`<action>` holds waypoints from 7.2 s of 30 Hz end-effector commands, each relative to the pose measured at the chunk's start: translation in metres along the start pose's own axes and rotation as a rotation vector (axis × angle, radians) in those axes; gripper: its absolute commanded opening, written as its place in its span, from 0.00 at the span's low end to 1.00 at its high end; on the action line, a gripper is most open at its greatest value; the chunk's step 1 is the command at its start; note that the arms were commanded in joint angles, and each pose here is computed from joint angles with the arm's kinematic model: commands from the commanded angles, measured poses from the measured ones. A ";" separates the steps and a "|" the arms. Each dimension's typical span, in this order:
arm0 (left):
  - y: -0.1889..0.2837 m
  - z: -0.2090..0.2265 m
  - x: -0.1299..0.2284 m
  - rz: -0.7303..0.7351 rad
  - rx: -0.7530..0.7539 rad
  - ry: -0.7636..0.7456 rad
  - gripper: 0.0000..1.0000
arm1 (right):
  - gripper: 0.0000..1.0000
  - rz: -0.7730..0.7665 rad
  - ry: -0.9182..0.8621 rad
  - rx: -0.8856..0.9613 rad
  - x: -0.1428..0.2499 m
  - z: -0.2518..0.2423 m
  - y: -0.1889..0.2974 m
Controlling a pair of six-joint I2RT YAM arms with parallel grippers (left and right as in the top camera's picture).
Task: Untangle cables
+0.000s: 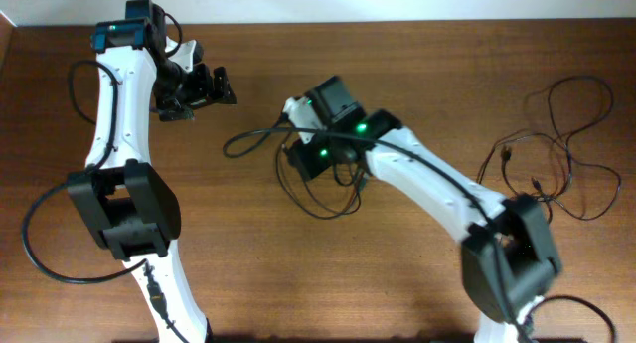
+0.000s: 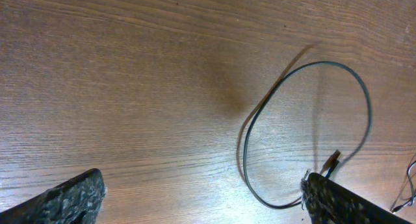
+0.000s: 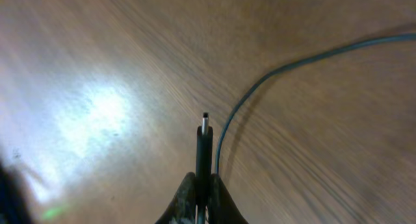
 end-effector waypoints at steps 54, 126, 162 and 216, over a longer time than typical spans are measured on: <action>0.004 0.001 -0.003 -0.014 -0.009 -0.026 0.99 | 0.18 0.185 0.159 0.376 0.080 -0.024 -0.128; 0.004 0.001 -0.003 -0.014 -0.009 -0.026 0.99 | 0.99 -0.002 -0.493 0.617 0.054 -0.229 0.168; 0.004 0.001 -0.003 -0.014 -0.009 -0.026 0.99 | 0.98 -1.101 -0.161 0.732 0.127 -0.057 0.411; 0.004 0.001 -0.003 -0.014 -0.009 -0.026 0.99 | 0.98 -1.106 -0.009 0.623 0.196 -0.132 0.229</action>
Point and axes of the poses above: each gripper's point midway between its finger pads, its own y axis back along the fingers, its own z axis along the line the jaws close on, x = y × z, the point moved 1 cm from there along y, back along the fingers, and after that the axes turned 8 degrees about -y, right-handed, at the moved point
